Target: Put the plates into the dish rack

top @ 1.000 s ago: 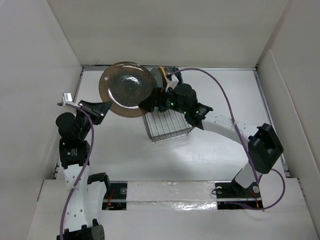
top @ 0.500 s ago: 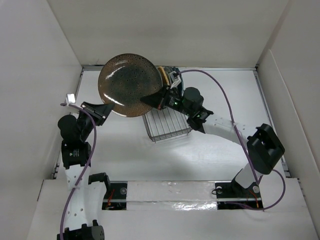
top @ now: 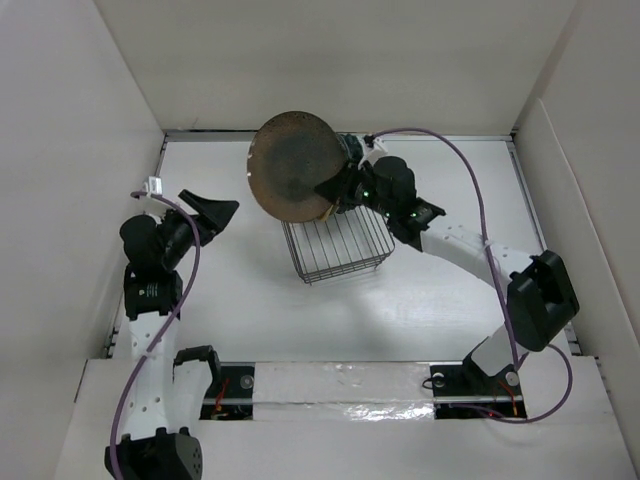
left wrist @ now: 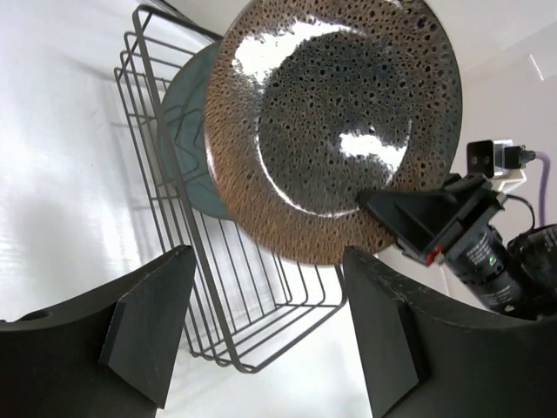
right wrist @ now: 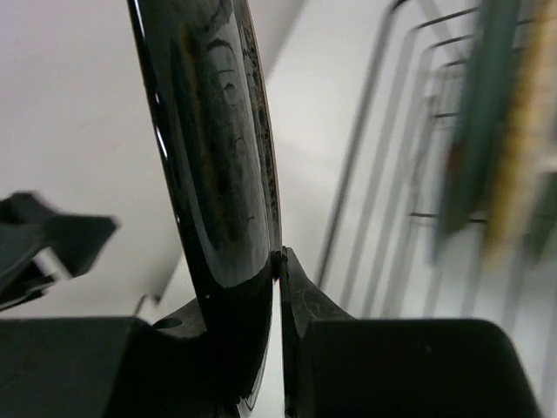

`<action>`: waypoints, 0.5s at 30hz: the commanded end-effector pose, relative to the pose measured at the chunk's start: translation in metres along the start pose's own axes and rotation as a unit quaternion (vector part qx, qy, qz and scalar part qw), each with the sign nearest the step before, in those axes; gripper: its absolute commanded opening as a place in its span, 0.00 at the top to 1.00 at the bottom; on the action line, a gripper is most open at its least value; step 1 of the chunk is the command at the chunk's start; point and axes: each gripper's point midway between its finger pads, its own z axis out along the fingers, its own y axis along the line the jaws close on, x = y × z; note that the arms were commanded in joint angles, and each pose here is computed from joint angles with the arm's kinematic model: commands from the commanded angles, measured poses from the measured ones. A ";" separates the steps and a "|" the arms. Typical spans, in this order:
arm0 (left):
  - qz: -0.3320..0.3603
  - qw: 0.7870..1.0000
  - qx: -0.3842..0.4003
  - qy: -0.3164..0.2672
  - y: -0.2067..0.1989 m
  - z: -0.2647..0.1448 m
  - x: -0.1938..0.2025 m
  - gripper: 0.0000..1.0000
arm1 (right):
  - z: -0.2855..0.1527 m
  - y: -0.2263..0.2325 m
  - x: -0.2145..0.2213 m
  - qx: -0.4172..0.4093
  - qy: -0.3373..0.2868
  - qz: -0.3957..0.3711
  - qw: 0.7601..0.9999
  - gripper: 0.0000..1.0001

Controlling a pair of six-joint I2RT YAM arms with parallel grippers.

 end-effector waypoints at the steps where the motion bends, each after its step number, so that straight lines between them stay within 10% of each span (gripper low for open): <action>1: 0.065 0.997 0.039 -0.023 -0.027 0.001 -0.021 0.34 | -0.028 0.060 -0.122 -0.034 -0.167 -0.059 0.984 1.00; 15: 0.114 0.993 0.024 0.035 -0.004 0.034 0.017 0.27 | 0.007 -0.005 -0.149 0.221 -0.171 -0.165 0.946 1.00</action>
